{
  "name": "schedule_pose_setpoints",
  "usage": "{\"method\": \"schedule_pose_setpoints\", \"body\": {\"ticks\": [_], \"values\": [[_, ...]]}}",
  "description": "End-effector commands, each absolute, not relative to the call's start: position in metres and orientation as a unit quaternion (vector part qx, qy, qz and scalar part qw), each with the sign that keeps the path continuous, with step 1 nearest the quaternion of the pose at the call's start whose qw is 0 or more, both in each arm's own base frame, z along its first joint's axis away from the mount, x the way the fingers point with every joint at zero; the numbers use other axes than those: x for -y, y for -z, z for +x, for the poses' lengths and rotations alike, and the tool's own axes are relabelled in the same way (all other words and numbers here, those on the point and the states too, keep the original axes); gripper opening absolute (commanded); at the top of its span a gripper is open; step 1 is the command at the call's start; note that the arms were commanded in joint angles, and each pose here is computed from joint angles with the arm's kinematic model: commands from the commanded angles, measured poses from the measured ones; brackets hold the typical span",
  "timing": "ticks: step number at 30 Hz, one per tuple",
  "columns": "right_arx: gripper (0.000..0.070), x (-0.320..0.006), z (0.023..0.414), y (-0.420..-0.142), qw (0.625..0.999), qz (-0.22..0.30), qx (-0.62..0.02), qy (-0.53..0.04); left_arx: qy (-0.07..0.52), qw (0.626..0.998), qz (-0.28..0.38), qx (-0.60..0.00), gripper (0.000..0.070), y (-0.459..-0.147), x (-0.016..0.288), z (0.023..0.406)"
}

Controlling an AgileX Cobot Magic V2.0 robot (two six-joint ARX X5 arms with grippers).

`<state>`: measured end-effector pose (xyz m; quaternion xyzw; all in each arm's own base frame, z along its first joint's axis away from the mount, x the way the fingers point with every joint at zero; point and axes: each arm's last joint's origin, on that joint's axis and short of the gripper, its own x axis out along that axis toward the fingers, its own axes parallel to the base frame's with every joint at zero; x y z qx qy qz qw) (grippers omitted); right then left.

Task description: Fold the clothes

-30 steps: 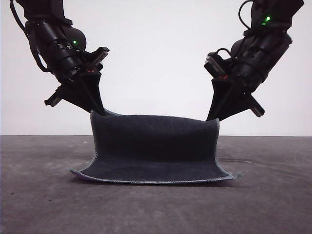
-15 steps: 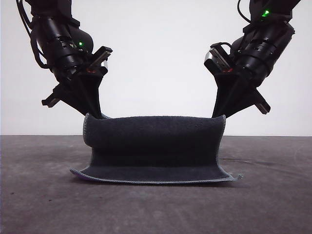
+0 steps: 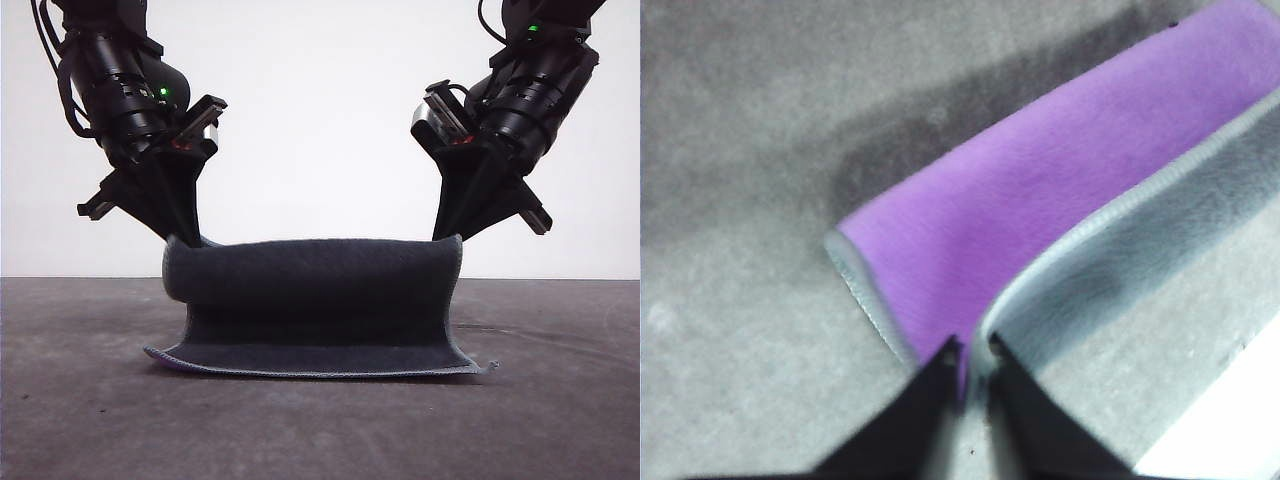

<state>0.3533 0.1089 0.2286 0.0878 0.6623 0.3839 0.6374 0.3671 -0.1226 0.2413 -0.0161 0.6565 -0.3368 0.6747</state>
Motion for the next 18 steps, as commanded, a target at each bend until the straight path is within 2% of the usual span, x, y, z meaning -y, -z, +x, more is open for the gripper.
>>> {"method": "schedule_pose_setpoints", "body": {"ticks": [1,3,4,9,12,14,18], "values": [[0.0276,-0.111,0.356,-0.23,0.638,0.082,-0.659,-0.389,0.341,0.678,-0.012,-0.651,0.0292,-0.243,0.125,0.371],[0.0391,-0.111,0.355,-0.23,0.636,0.083,-0.661,-0.389,0.34,0.679,-0.013,-0.65,0.038,-0.243,0.125,0.371],[0.0422,-0.111,0.355,-0.23,0.635,0.084,-0.662,-0.388,0.339,0.679,-0.014,-0.651,0.0394,-0.243,0.125,0.371],[0.0502,-0.11,0.357,-0.23,0.64,0.081,-0.657,-0.39,0.337,0.68,-0.014,-0.651,0.0411,-0.244,0.124,0.371],[0.057,-0.108,0.36,-0.231,0.653,0.078,-0.646,-0.388,0.326,0.691,-0.007,-0.645,0.0534,-0.247,0.121,0.371],[0.0576,-0.104,0.362,-0.234,0.666,0.074,-0.636,-0.383,0.315,0.705,0.005,-0.636,0.0563,-0.254,0.118,0.371],[0.0576,-0.095,0.363,-0.248,0.697,0.07,-0.603,-0.382,0.308,0.739,0.011,-0.599,0.0561,-0.275,0.11,0.368]]}}
